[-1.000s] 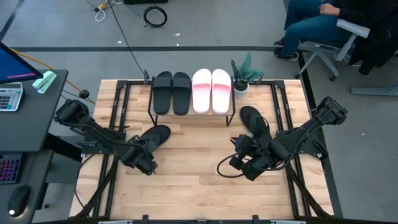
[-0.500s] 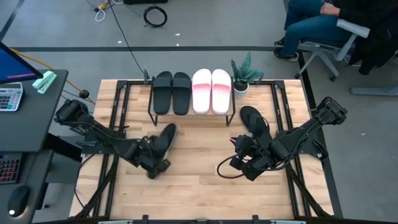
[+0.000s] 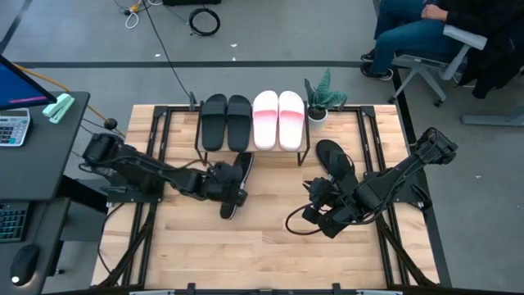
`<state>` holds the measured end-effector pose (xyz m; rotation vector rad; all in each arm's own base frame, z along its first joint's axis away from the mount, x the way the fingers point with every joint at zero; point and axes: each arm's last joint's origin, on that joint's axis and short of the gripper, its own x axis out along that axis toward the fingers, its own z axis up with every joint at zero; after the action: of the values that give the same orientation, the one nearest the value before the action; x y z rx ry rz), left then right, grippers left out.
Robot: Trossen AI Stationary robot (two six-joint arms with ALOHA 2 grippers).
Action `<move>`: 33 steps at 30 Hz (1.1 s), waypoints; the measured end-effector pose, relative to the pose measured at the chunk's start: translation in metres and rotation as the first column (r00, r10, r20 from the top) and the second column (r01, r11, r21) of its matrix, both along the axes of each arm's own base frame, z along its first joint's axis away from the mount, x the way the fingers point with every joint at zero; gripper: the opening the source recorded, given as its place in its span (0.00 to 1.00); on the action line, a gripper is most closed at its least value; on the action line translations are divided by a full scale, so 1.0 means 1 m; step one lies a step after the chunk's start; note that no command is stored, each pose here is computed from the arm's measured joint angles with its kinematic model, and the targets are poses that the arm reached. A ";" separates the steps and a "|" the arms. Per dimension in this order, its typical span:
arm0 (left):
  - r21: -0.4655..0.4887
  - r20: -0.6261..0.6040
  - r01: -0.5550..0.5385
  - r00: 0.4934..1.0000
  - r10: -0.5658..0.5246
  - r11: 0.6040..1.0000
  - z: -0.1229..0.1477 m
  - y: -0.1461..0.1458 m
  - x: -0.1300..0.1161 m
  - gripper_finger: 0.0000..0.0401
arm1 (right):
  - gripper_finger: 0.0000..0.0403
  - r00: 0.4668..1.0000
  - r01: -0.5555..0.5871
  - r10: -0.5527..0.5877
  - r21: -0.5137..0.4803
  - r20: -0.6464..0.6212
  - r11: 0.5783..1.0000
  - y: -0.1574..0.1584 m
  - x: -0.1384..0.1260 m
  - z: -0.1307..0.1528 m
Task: Pick and place slides into the shelf
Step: Put the left black slipper under the shelf
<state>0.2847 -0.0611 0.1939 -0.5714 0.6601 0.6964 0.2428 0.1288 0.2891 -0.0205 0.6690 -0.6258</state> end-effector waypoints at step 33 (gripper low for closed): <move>-0.023 -0.174 0.043 0.984 -0.046 0.999 -0.014 0.049 0.039 0.34 | 0.11 1.000 -0.013 0.013 -0.006 -0.009 1.000 0.000 0.000 0.000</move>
<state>0.3240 -0.0122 0.1796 -0.5155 0.8414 0.7039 0.2429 0.1291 0.2893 -0.0329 0.6752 -0.6159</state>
